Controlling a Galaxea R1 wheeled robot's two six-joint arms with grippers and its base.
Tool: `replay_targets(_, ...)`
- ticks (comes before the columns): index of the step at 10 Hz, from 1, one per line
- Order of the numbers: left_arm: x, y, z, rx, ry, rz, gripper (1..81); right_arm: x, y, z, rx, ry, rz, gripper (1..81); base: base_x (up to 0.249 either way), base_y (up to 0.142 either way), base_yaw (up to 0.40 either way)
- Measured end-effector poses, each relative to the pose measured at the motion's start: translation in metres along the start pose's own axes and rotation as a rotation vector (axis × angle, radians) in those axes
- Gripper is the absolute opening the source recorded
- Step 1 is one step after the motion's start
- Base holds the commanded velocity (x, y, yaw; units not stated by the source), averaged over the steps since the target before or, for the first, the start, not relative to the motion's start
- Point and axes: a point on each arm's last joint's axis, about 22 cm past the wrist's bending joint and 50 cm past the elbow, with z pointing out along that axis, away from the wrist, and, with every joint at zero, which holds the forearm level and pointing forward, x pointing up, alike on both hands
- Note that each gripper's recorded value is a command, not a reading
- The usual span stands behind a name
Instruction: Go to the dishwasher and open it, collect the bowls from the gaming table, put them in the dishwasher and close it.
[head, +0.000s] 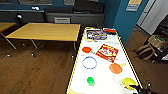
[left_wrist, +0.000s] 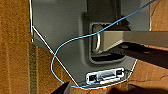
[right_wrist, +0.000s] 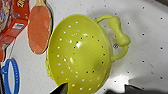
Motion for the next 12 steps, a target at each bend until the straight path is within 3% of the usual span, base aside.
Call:
replay_targets(1,0.0,0.001,0.0,-0.001,0.0,0.0,81.1,-0.001,0.006,0.004,-0.008,0.004,0.016,1.0,0.0,0.0,0.0)
replay_targets(3,0.0,0.0,0.0,0.0,0.001,-0.001,81.1,0.0,0.024,0.003,-0.041,0.009,0.025,1.0,0.0,0.0,0.0)
replay_targets(7,0.0,0.0,0.0,-0.001,0.0,0.0,81.1,0.004,0.026,-0.006,-0.036,0.02,0.029,1.0,0.0,0.0,0.0)
replay_targets(8,0.0,0.001,0.0,-0.001,0.0,-0.001,81.1,0.013,0.018,-0.02,-0.03,0.024,0.023,1.0,0.0,0.0,0.0)
replay_targets(11,0.0,0.006,0.002,-0.007,0.001,-0.001,81.1,0.052,-0.045,-0.089,0.04,0.061,-0.027,1.0,0.0,0.0,0.0)
replay_targets(12,0.001,0.007,0.002,-0.009,0.004,-0.001,81.1,0.058,-0.05,-0.114,0.014,0.056,-0.043,1.0,0.0,0.0,0.0)
